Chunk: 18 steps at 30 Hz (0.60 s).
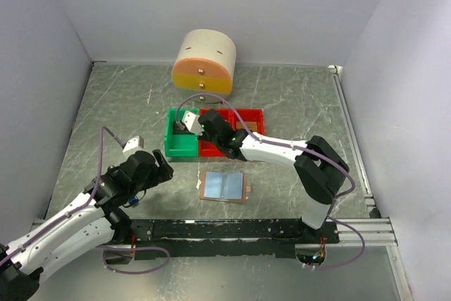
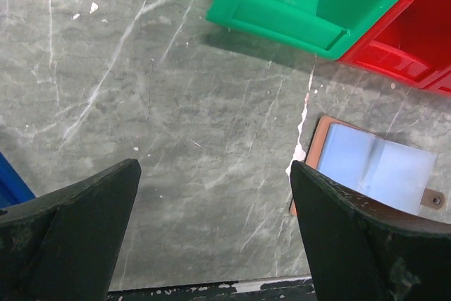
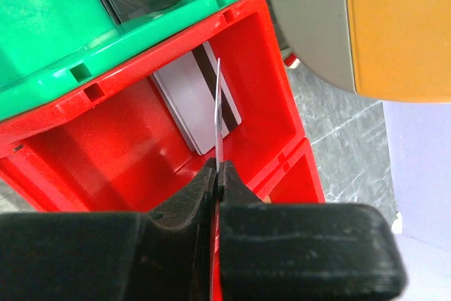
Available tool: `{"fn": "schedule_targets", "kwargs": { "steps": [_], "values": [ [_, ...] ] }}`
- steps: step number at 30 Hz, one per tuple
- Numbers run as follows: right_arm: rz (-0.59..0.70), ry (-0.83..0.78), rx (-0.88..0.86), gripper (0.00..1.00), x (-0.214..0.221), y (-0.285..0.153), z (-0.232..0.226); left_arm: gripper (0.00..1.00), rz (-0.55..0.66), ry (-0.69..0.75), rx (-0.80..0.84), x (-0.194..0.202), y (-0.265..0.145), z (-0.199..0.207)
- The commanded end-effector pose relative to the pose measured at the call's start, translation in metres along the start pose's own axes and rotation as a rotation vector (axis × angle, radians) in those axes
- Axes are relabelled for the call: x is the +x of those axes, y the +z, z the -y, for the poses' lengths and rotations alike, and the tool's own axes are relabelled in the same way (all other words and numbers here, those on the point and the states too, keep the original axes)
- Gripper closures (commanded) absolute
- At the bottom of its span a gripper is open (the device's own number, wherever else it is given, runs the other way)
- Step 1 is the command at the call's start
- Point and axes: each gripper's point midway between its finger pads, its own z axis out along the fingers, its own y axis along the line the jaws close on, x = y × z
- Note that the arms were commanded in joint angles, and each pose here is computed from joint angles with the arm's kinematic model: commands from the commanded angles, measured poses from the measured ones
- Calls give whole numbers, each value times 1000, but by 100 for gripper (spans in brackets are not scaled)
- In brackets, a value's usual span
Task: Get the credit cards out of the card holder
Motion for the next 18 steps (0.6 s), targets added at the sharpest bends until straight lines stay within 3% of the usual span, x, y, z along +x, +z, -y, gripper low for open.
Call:
{"fn": "schedule_targets", "kwargs": {
  "steps": [1, 18],
  "values": [
    [-41, -77, 23, 100, 1, 11, 3, 0, 37, -17, -8, -14, -5, 4],
    [-107, -176, 18, 100, 16, 51, 6, 0, 26, 19, -7, -20, -7, 12]
  ]
}}
